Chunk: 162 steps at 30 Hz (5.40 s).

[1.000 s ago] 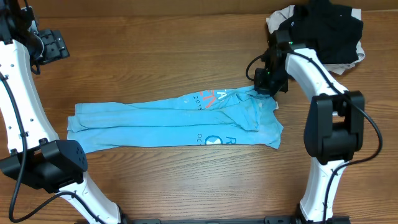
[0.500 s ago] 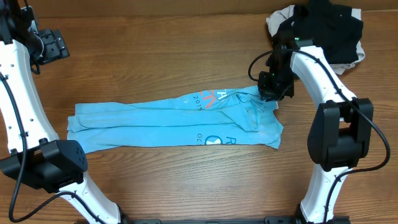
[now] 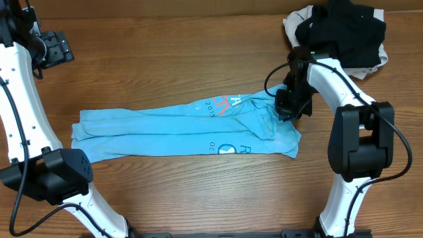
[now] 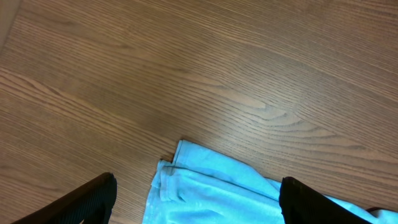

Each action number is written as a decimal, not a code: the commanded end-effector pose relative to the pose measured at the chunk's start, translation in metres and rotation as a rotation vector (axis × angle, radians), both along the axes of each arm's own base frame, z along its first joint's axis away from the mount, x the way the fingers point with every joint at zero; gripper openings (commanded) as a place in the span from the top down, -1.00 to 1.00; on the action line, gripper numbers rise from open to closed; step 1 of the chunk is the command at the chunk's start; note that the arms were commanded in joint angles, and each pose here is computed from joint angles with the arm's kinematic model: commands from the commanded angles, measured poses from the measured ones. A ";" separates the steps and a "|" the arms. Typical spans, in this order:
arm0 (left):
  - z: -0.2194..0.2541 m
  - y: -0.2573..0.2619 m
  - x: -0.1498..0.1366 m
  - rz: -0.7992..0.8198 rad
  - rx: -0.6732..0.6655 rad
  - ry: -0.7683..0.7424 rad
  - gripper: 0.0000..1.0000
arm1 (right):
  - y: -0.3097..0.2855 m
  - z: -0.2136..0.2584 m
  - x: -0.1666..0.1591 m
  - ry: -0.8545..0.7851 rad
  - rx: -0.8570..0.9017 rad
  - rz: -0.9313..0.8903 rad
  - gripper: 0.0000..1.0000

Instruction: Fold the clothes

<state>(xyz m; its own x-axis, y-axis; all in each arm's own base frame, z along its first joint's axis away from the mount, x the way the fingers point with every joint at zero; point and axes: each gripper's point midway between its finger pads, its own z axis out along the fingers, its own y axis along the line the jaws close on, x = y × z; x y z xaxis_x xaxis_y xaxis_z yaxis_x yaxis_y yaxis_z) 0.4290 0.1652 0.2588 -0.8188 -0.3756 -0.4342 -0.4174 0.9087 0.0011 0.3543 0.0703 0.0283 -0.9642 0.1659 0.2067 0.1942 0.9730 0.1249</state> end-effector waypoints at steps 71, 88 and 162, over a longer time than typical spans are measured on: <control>-0.293 -0.009 -0.129 -0.055 -0.336 0.371 0.92 | 0.006 0.137 0.071 -0.324 0.059 0.011 -0.30; -0.152 0.025 -0.051 0.025 -0.253 0.230 0.92 | 0.030 0.097 0.061 -0.250 0.205 0.002 -0.25; -0.157 -0.308 -0.061 -0.743 -0.017 0.448 0.03 | -0.004 0.072 0.062 -0.242 0.181 -0.046 -0.34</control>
